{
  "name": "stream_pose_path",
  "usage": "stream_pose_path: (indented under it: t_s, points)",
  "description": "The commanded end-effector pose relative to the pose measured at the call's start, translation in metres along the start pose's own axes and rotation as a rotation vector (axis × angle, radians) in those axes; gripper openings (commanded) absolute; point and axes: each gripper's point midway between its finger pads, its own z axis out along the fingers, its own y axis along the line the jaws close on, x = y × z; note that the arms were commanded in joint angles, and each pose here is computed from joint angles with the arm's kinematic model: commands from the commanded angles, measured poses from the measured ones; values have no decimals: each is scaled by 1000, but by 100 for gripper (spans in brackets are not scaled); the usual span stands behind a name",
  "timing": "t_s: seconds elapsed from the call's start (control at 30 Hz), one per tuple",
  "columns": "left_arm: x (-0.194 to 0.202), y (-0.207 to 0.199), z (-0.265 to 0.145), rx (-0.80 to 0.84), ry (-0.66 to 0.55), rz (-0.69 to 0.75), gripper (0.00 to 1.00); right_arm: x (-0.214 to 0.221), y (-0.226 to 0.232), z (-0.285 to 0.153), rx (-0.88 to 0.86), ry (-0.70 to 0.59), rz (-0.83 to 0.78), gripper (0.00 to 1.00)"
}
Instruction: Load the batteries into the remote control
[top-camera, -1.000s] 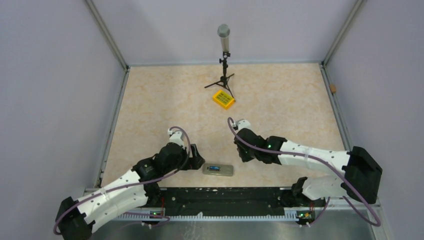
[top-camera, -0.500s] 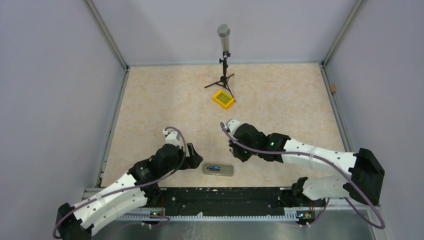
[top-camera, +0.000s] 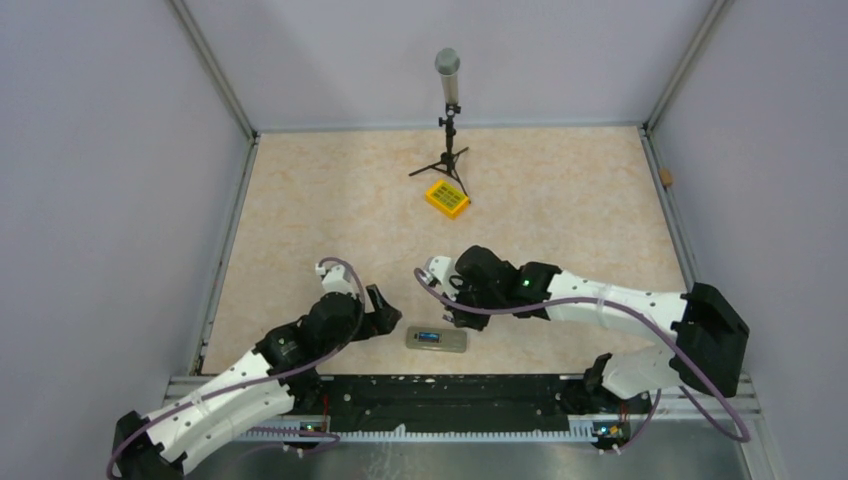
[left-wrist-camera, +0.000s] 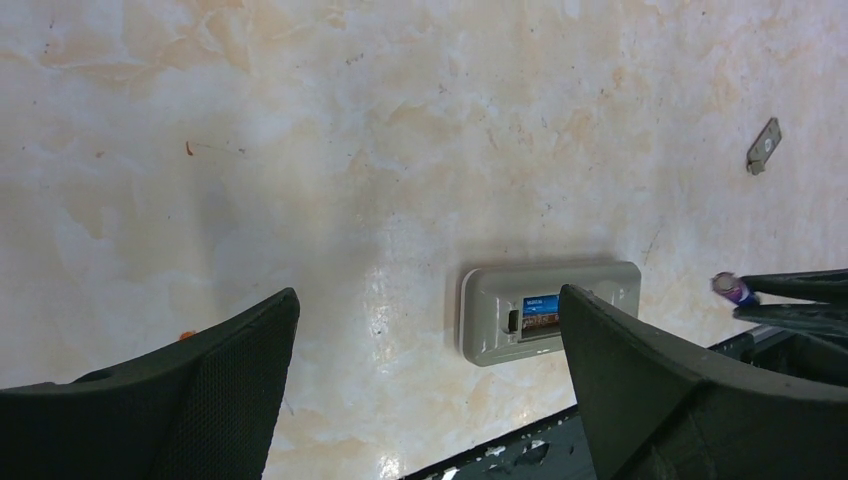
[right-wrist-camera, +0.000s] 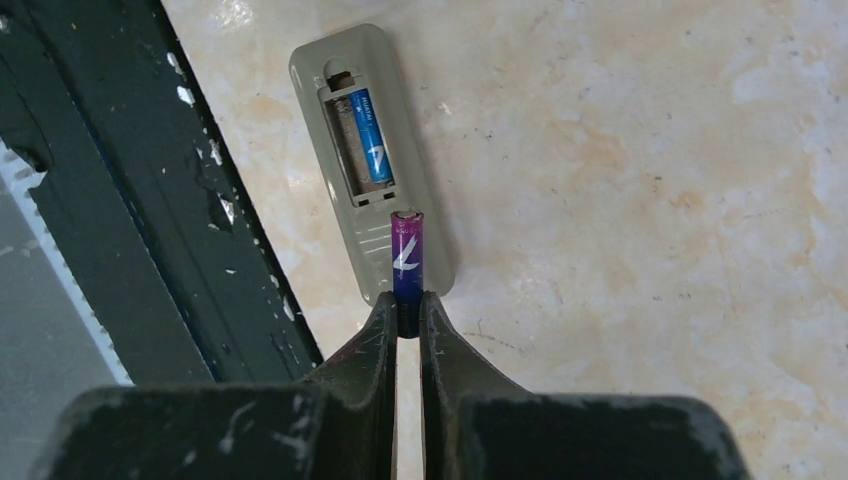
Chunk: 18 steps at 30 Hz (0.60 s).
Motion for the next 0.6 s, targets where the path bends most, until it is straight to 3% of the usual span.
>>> stream_pose_path:
  t_s: [0.0,0.57]
  points:
    - [-8,0,-1,-1,-49,-49,99,-27,13,10,-74,-41,-110,0]
    - [-5,2,0,13,-55,-85,99,-25,36,54,-149,74,-165,0]
